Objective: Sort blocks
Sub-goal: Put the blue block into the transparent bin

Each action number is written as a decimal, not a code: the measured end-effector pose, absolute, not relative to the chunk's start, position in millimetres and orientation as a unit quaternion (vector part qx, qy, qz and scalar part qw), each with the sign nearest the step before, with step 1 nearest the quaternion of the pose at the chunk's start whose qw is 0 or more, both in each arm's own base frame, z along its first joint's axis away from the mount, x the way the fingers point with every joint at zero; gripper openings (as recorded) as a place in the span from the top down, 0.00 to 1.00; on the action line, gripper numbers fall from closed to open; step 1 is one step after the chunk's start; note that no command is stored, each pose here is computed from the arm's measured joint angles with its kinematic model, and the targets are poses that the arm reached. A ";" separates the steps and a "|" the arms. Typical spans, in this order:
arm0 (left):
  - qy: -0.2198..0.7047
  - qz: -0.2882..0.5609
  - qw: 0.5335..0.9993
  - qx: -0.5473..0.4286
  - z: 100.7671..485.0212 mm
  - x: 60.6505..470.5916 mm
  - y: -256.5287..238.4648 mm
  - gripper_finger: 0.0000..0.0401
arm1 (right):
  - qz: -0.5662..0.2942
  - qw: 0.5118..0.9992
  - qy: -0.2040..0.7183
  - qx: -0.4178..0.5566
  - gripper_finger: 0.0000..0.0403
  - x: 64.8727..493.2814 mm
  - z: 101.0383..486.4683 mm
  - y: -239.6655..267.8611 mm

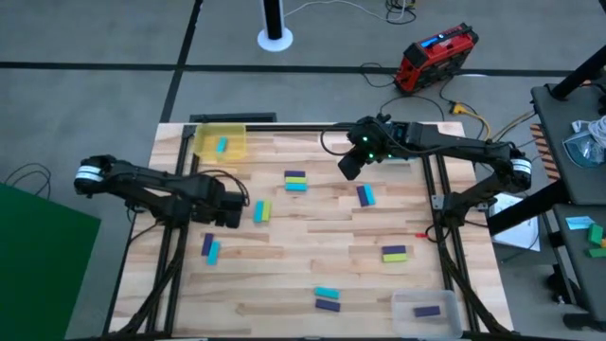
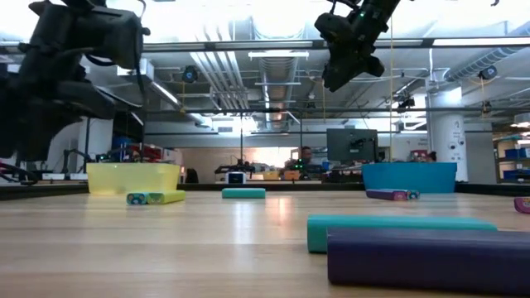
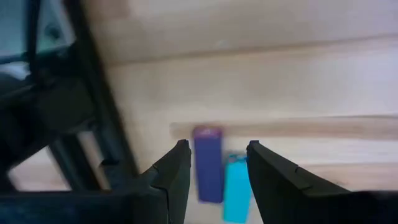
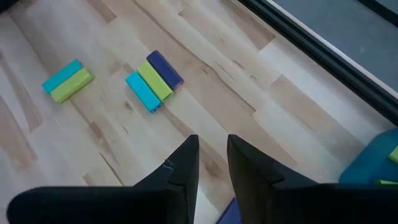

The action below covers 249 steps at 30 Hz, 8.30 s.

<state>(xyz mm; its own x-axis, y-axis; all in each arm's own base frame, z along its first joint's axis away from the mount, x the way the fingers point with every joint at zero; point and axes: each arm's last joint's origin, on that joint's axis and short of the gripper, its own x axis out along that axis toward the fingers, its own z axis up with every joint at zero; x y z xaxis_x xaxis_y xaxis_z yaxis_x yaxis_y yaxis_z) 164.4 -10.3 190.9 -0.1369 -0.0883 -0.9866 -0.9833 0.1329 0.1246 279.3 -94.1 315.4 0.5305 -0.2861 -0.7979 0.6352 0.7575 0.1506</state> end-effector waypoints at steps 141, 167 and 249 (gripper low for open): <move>0.098 0.008 0.994 -0.057 403.5 383.9 58.8 0.97 | -0.102 0.971 0.187 0.111 0.33 257.0 407.4 -23.7; 0.526 -0.030 0.845 -0.091 366.8 282.1 3.7 1.00 | -0.099 0.890 0.425 0.132 0.42 296.0 328.4 -23.3; 0.473 -0.022 0.869 0.143 193.8 310.9 -11.0 0.82 | -0.261 0.752 0.339 0.501 0.42 282.1 320.5 19.1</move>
<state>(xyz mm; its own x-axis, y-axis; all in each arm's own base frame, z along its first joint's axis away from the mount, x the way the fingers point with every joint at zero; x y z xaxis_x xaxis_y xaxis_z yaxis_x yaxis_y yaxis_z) 310.9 -11.0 193.8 0.5517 0.0963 -0.8285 0.1740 0.9582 0.2272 282.1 19.1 320.5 0.6335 -0.0537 -0.7719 0.7328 0.3619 0.5762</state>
